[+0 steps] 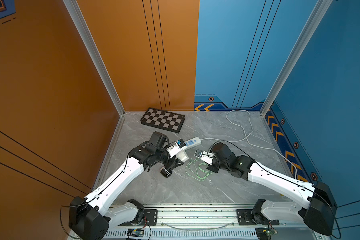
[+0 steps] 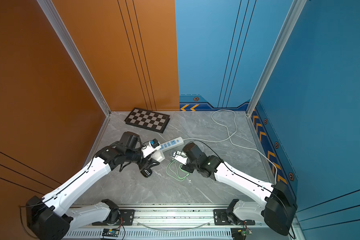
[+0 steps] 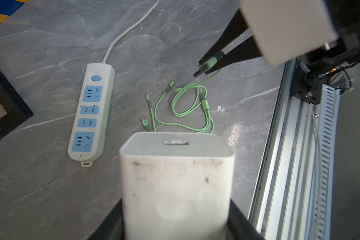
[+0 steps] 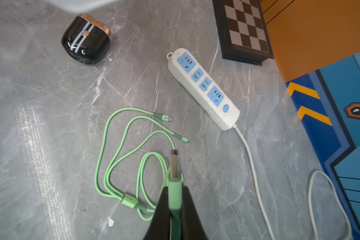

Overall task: Charge the electric shaver
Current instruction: Insert the charging cable into the plug.

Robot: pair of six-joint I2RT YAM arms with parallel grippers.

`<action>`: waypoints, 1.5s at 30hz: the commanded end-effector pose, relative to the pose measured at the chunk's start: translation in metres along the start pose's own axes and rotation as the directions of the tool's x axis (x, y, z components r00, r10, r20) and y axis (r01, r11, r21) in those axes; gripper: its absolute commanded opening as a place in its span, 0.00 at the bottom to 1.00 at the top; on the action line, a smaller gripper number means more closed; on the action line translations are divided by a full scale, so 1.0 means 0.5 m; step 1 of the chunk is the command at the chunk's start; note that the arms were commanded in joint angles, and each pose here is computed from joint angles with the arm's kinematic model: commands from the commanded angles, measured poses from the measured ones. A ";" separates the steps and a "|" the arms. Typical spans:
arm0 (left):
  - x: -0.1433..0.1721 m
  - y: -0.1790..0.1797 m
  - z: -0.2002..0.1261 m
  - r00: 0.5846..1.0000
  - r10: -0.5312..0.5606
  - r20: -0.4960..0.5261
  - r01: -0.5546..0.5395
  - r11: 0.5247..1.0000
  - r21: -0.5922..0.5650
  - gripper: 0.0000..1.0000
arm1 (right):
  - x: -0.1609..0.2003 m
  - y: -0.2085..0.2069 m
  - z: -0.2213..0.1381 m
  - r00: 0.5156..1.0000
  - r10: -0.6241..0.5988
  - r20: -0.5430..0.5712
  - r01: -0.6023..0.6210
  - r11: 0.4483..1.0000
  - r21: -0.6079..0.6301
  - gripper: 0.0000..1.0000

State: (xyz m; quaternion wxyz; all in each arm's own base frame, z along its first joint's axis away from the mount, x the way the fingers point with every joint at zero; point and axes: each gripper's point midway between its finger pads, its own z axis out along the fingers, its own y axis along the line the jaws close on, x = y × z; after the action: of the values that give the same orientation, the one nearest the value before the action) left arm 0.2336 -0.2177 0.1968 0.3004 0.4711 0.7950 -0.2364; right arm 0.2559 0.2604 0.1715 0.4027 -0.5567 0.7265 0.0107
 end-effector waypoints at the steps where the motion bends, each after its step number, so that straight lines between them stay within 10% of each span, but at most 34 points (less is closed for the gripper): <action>1: -0.031 -0.040 -0.011 0.999 -0.027 0.034 0.023 0.993 0.118 0.00 | -0.042 -0.057 -0.018 0.990 -0.136 0.031 0.128 0.972 0.197 0.00; 11: -0.009 -0.063 -0.005 0.998 -0.063 -0.006 0.063 0.980 0.190 0.00 | -0.097 -0.040 -0.031 0.874 -0.483 -0.043 0.459 0.796 0.394 0.00; 30: 0.071 -0.058 0.039 0.984 0.067 -0.163 -0.056 0.996 0.071 0.00 | -0.140 -0.001 -0.052 0.705 -0.699 -0.117 0.610 0.514 0.603 0.00; 45: 0.055 -0.052 0.021 0.989 0.081 -0.125 -0.077 0.996 0.035 0.00 | -0.109 0.030 -0.033 0.690 -0.709 -0.143 0.643 0.511 0.571 0.00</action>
State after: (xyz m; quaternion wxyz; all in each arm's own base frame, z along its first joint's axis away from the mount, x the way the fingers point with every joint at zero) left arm 0.2018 -0.2194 0.1617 0.2306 0.5133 0.8004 -0.2065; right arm 0.2365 0.3086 0.2069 0.5628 -0.6536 0.3849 -0.3285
